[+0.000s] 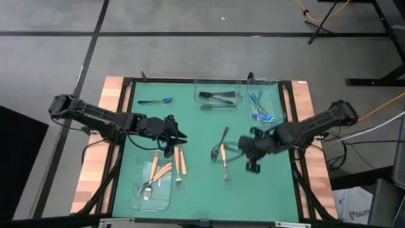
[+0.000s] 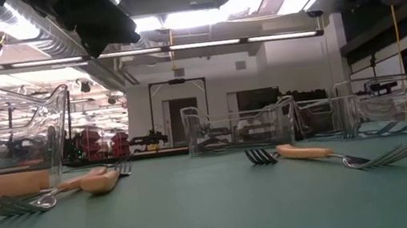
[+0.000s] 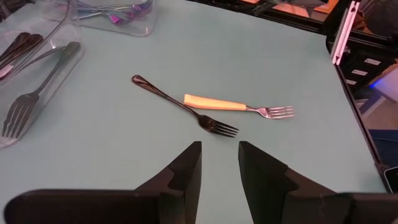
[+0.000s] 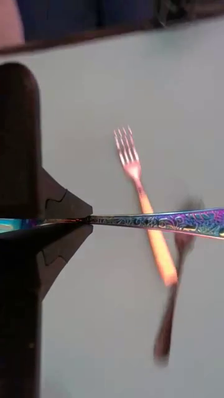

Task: Sort silverware by color (type)
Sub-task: Put the blue fork into the top right transparent bin

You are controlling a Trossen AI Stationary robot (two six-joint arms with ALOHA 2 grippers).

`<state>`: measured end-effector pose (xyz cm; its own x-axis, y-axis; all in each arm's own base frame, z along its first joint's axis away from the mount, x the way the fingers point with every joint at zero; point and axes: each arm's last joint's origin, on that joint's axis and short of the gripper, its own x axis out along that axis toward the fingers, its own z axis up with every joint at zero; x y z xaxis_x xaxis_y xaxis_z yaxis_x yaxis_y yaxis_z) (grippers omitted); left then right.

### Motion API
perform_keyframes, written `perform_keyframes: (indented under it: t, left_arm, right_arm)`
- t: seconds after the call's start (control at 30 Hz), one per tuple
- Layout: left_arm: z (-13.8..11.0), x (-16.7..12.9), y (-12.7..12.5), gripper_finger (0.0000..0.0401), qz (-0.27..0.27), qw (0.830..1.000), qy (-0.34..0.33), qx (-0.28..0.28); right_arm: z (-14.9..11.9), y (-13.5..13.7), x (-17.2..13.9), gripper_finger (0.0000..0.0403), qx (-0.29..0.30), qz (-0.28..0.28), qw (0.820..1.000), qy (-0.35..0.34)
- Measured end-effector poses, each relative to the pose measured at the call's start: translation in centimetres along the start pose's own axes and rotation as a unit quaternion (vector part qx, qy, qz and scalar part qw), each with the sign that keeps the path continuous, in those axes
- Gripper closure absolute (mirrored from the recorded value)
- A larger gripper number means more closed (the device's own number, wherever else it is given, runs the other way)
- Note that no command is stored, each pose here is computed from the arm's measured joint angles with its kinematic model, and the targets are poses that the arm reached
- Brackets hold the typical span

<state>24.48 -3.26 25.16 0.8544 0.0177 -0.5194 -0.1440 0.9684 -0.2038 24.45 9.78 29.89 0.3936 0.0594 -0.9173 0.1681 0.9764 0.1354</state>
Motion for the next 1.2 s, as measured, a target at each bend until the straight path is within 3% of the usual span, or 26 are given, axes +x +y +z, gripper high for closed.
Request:
perform_keyframes:
  t: [0.4, 0.73, 0.93, 1.2]
  left_arm:
    - [0.1, 0.0, 0.1, 0.0301, 0.016, 1.0, -0.008, -0.001]
    - [0.1, 0.0, 0.2, 0.0301, 0.026, 1.0, -0.011, -0.002]
    - [0.1, 0.0, 0.2, 0.0301, 0.026, 1.0, -0.011, -0.002]
    - [0.1, 0.0, 0.2, 0.0301, 0.026, 1.0, -0.011, -0.002]
  right_arm:
    - [-1.2, -10.7, -7.1, 0.0403, 0.112, -0.103, 0.986, -0.06]
    - [-2.8, -19.2, -9.7, 0.0403, 0.228, -0.203, 0.949, -0.074]
    - [-4.3, -23.5, -8.3, 0.0403, 0.288, -0.179, 0.937, -0.086]
    - [-7.5, -27.2, -3.3, 0.0403, 0.347, -0.181, 0.915, -0.091]
